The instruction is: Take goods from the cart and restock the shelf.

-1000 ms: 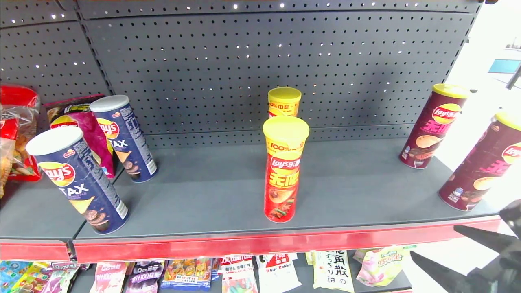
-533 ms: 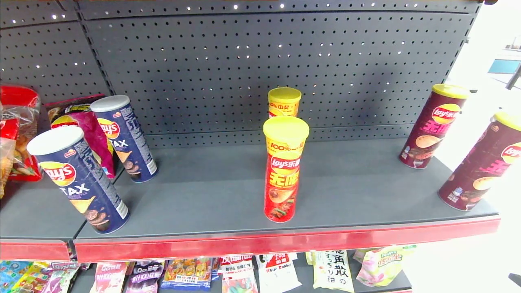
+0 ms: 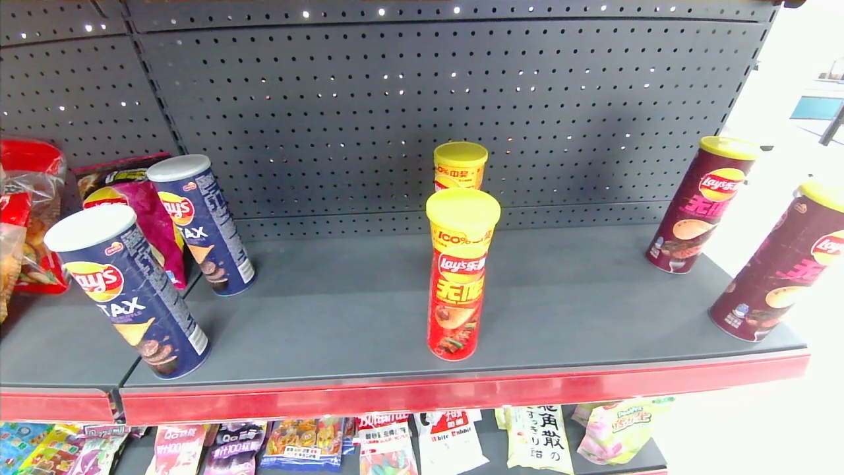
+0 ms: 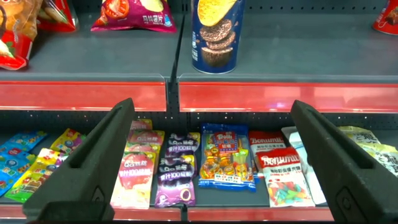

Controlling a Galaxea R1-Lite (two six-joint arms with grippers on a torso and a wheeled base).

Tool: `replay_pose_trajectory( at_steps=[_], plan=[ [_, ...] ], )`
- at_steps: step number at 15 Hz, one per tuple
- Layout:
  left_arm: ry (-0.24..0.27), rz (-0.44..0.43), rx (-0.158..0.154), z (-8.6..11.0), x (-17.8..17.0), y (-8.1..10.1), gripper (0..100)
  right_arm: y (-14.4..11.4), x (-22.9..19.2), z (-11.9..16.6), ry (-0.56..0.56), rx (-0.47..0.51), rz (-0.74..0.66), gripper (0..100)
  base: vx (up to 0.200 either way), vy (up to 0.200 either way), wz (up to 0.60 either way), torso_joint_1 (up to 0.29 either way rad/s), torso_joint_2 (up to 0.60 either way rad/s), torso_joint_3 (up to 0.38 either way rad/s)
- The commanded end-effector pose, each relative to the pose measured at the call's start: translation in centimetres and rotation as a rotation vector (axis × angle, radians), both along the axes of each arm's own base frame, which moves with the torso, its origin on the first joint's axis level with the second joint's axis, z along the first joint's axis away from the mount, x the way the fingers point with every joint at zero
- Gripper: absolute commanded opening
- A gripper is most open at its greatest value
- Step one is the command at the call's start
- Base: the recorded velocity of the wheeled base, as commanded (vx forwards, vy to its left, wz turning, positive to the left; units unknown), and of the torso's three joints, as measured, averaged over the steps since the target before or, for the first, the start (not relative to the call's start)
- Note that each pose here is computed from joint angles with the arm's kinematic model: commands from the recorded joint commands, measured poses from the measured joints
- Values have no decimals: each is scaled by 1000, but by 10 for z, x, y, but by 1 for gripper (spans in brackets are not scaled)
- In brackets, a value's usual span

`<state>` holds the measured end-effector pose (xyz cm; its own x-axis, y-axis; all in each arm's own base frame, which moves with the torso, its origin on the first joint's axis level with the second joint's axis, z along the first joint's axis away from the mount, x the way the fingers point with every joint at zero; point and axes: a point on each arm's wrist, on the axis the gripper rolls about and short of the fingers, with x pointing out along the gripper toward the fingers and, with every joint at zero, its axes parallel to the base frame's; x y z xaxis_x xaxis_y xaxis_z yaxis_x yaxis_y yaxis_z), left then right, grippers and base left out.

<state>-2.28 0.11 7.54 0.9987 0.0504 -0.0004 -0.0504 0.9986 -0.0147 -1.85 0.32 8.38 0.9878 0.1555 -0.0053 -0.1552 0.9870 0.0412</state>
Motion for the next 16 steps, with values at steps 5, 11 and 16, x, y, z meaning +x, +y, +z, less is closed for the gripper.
replay_pose_trajectory(
  at_steps=[5,11,16],
  plan=[
    [0,2,-1,0,0,0,100,-4,-5,-8,1,3,-205,100,0,0,0,0,0,0],
    [1,2,-1,0,0,0,100,-2,-4,-8,-7,-47,-121,100,0,0,0,0,0,0],
    [0,0,-1,0,0,0,100,-3,-4,-9,-5,-50,-154,100,0,0,0,0,0,0]
  ],
)
